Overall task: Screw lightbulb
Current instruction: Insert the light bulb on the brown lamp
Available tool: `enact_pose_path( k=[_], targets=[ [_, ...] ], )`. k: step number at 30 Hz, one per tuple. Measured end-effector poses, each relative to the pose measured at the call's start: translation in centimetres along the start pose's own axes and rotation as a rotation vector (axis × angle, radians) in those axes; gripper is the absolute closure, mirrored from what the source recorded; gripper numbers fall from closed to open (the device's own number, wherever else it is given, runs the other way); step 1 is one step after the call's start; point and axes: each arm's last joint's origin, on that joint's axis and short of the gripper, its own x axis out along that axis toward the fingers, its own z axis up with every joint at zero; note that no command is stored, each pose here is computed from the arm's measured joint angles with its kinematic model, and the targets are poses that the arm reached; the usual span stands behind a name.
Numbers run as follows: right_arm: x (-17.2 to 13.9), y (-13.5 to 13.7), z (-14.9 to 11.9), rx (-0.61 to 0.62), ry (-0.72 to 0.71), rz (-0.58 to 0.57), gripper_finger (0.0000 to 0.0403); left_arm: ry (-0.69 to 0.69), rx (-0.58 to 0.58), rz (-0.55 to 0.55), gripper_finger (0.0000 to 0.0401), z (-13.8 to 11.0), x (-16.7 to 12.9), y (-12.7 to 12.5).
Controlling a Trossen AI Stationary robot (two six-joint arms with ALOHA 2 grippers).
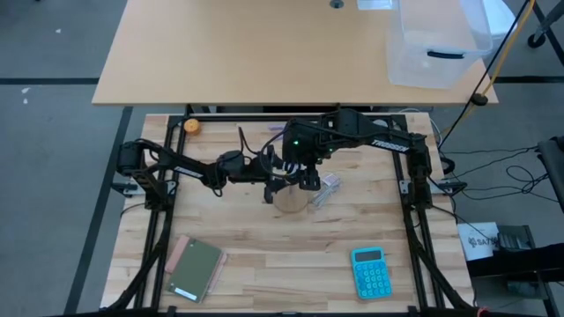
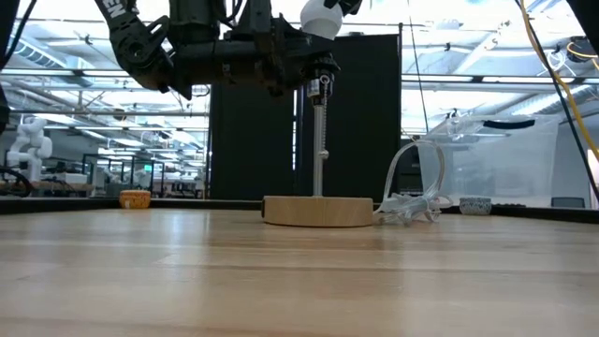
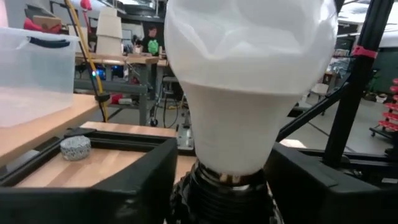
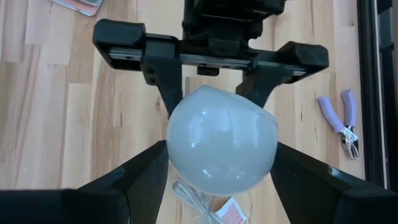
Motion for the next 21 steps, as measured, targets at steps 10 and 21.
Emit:
enact_pose_path(
  k=[10,21],
  targets=[
    [0.0,0.0,0.0,0.0,0.001,0.0,0.0145,0.0,0.006,-0.007,0.0102,0.3,-0.1,-0.1],
    [0.0,0.0,0.0,0.0,0.002,-0.003,0.0145,0.1,0.067,0.005,0.0101,2.0,-1.1,-0.5]
  ],
)
